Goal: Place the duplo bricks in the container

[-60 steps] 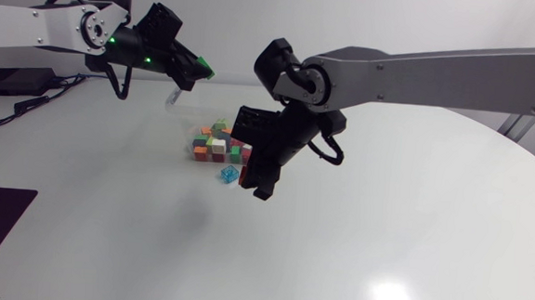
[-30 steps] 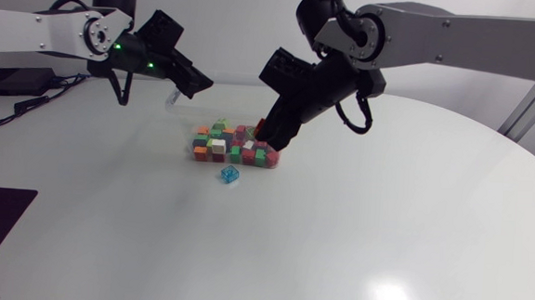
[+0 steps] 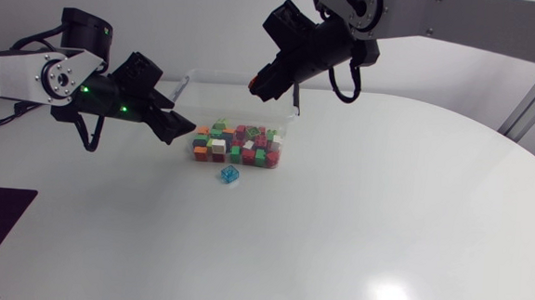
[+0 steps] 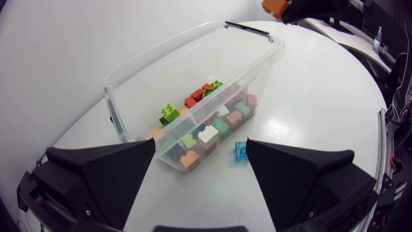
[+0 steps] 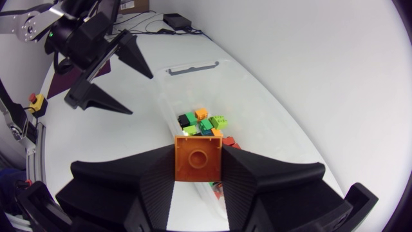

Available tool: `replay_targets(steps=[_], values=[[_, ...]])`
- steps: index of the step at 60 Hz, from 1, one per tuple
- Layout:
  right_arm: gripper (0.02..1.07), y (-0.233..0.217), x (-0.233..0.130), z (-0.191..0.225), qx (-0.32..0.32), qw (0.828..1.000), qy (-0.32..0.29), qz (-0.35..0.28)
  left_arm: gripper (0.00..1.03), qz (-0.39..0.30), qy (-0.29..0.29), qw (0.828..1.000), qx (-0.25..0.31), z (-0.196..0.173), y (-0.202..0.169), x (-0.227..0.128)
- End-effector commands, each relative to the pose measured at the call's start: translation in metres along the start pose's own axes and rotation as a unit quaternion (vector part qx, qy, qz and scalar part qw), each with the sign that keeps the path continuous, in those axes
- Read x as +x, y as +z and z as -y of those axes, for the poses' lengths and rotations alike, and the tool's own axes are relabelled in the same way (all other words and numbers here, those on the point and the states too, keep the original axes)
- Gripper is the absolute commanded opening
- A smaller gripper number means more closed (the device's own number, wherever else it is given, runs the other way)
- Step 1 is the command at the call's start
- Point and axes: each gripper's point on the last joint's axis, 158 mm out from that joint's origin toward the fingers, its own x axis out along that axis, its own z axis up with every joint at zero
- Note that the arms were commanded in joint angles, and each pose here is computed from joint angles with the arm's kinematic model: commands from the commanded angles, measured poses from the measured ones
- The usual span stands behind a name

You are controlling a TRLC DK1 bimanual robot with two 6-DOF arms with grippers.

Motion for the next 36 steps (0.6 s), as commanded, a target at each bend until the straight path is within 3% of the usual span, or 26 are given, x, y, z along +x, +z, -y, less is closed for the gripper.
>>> replay_targets(steps=[1,30,34,36], values=[[0.31,0.000,0.013,0.018,0.025,1.000,-0.010,0.004,0.98,-0.014,-0.024,1.000,0.001,0.015,-0.015,0.010],[0.32,0.018,0.059,0.064,0.066,0.996,-0.047,0.049,0.98,-0.078,-0.102,0.992,0.005,0.069,-0.069,0.061],[0.46,0.019,0.066,0.070,0.071,0.995,-0.052,0.052,0.98,-0.081,-0.106,0.991,0.004,0.073,-0.072,0.065],[0.69,0.019,0.070,0.071,0.074,0.994,-0.053,0.053,0.98,-0.082,-0.109,0.991,0.005,0.077,-0.073,0.068]])
